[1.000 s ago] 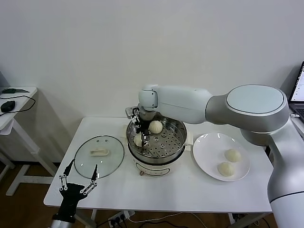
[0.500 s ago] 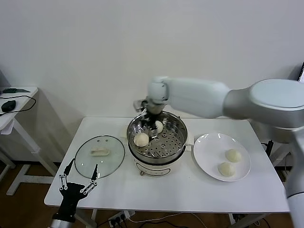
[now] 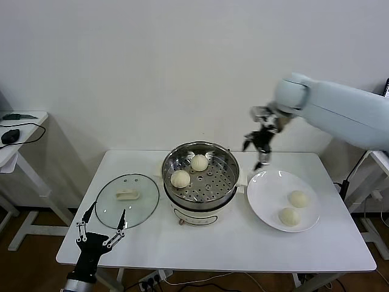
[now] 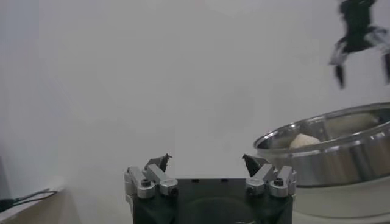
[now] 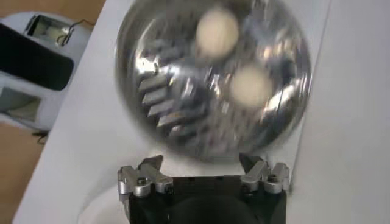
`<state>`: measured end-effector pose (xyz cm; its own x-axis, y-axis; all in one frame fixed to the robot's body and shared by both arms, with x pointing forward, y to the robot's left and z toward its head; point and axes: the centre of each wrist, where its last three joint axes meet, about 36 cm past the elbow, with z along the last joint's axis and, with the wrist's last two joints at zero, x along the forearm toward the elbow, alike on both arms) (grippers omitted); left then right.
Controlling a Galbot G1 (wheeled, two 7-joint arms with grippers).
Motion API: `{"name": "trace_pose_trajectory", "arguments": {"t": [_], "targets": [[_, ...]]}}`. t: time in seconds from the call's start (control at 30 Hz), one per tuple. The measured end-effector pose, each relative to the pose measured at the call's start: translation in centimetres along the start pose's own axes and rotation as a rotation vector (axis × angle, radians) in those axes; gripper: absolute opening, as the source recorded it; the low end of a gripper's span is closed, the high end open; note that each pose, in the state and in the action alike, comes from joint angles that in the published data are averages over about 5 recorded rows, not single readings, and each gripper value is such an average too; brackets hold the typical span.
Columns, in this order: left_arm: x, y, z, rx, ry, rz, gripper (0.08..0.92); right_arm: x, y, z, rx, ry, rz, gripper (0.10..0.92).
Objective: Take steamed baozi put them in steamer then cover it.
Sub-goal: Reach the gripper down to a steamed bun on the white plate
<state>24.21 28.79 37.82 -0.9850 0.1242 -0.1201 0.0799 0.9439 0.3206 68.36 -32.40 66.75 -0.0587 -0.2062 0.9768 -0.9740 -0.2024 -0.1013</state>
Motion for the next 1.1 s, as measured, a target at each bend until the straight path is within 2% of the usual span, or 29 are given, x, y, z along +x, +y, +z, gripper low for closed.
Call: {"name": "trace_pose_trajectory", "arguments": {"t": [0.37,1.1], "targets": [[0.1,0.1,-0.1,-0.004,0.008,0.001,0.823,-6.0,5.0,6.8,-0.084,0.04,-0.059,0.823],[0.9,0.1,0.5,-0.018,0.025,0.003,0.823,-14.3,8.1,10.5,-0.158,0.077,-0.079,0.823]]}}
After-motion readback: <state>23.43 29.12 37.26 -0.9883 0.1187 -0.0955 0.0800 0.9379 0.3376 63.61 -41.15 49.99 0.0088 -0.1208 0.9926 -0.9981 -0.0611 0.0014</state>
